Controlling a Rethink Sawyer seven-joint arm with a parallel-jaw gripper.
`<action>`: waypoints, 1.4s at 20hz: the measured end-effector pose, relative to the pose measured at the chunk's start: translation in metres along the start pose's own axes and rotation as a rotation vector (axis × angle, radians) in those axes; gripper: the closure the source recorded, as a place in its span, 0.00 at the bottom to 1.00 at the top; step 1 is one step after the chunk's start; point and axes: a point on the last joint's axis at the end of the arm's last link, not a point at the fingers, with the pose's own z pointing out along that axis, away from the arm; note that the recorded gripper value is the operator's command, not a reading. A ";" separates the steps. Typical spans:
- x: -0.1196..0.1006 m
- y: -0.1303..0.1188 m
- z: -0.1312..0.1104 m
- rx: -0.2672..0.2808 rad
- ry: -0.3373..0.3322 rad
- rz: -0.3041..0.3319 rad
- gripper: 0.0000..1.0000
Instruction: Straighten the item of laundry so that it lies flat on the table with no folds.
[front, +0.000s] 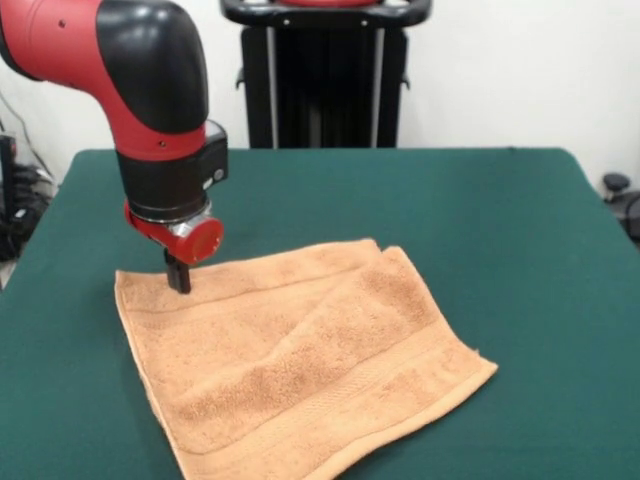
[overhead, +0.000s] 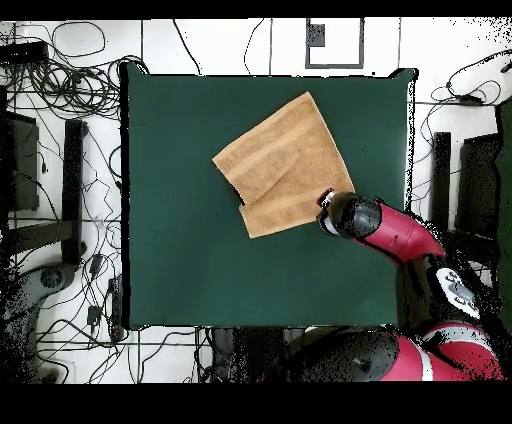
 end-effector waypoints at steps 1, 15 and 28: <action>0.001 -0.003 0.000 0.004 0.002 0.003 1.00; 0.017 -0.055 0.001 0.070 0.047 0.053 1.00; 0.016 -0.058 0.002 0.070 0.048 0.058 1.00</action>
